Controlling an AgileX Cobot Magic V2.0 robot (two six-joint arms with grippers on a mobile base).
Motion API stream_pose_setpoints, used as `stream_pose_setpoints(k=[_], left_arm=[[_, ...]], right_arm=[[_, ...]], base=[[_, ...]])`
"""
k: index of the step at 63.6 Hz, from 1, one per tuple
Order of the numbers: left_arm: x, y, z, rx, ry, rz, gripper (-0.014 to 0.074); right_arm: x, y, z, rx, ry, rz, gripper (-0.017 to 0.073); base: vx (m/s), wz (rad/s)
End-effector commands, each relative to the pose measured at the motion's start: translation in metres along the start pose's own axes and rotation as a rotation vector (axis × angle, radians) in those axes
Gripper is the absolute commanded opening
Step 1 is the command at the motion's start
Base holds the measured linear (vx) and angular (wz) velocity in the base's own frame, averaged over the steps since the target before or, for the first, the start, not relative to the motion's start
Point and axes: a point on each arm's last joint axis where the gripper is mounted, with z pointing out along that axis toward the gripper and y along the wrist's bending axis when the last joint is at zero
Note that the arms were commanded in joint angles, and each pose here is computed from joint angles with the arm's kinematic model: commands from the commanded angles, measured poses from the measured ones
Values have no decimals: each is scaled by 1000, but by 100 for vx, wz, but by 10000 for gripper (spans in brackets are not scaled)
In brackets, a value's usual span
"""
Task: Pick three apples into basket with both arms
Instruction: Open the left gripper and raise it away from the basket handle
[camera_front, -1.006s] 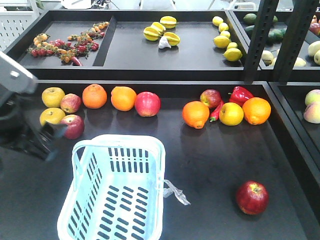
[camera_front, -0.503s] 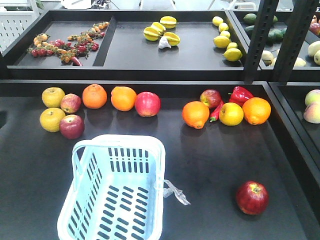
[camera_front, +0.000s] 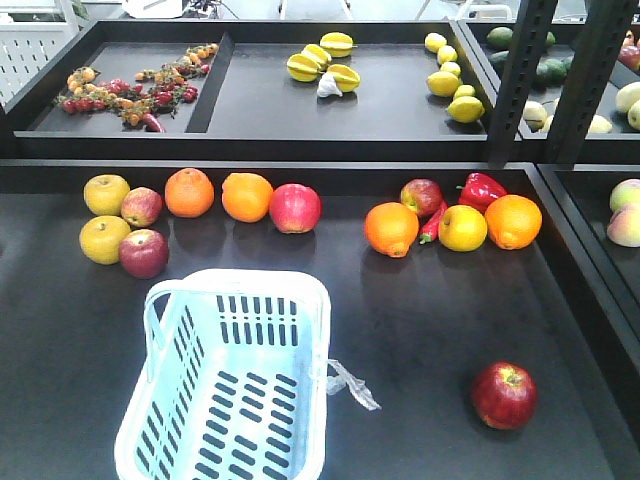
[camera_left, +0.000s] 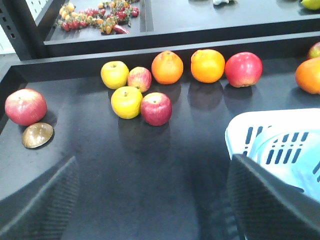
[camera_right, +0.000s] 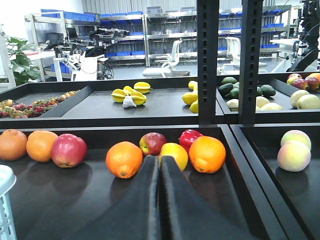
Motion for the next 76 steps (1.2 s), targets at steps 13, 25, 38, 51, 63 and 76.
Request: stream_pose_setpoints(k=[13,25,38,51,63,76], left_arm=[[-12,0,-3,8,-81,-4,587],[-12,0,-3,8,-81,-4,587],[-12,0,-3,8,-81,-4,587],[-12,0,-3,8,-81,-4,587],[-12,0,-3,8,-81,-4,587],[-12,0,-3,8,-81,-4,587]], right_arm=[[-2,0,1,-4,-54,-8,-9],[-6,0,1,-7,-93,15,-9],[-28,2,-2,-10,-17,145,-9],[-76,5,4,-5,130,123,-9],[-99,8,26,-10,464,3,-9],[-102,9,58,-27,705,-47,-9]], base=[[0,0],[0,0],[0,0],[0,0],[0,0],[0,0]])
